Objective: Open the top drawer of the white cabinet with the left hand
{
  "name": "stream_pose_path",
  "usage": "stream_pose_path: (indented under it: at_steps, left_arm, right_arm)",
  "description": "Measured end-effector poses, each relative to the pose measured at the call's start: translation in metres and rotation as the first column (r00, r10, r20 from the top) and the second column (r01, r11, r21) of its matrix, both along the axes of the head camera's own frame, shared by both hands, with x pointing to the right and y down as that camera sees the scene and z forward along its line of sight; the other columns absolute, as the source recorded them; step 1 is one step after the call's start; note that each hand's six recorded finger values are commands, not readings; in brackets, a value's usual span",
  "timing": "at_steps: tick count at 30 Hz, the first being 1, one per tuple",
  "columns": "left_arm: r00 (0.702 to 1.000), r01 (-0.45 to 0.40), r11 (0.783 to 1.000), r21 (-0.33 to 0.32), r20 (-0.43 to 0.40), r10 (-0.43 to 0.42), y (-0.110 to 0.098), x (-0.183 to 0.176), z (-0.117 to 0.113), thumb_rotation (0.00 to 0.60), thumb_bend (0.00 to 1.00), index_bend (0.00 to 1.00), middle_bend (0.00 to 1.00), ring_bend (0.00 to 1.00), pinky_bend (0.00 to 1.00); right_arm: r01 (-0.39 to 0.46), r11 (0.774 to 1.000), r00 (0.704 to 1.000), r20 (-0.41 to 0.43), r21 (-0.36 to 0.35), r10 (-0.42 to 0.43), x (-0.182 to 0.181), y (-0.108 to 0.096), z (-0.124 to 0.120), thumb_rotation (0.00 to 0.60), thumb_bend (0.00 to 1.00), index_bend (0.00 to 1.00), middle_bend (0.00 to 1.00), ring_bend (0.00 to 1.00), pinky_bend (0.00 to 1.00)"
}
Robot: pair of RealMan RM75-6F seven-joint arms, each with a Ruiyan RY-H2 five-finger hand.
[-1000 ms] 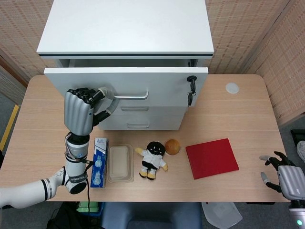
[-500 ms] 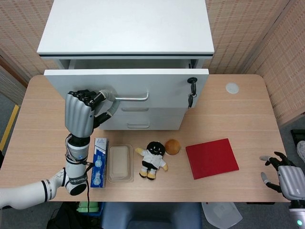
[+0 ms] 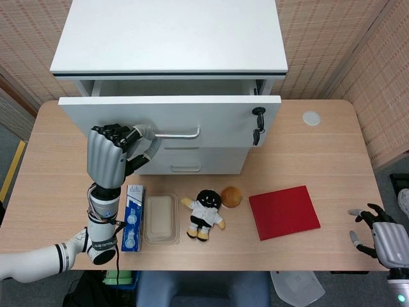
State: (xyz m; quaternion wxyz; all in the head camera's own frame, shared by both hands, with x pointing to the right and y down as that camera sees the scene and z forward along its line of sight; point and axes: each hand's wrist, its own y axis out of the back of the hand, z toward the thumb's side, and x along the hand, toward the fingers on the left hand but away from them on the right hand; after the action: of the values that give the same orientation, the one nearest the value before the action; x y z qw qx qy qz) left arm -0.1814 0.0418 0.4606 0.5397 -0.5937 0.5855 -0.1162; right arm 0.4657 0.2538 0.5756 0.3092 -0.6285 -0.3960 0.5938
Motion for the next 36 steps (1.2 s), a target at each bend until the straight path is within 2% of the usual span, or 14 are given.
stream_pose_path:
  at_steps: [36]
  left_arm:
    - [0.999, -0.019, 1.0, 0.013, -0.033, 0.019, 0.02, 0.0, -0.006, 0.6, 0.33, 0.61, 1.0, 1.0, 1.0]
  right_arm:
    - [-0.002, 1.0, 1.0, -0.002, 0.002, 0.002, 0.002, 0.001, -0.001, 0.6, 0.32, 0.32, 0.42, 0.35, 0.33]
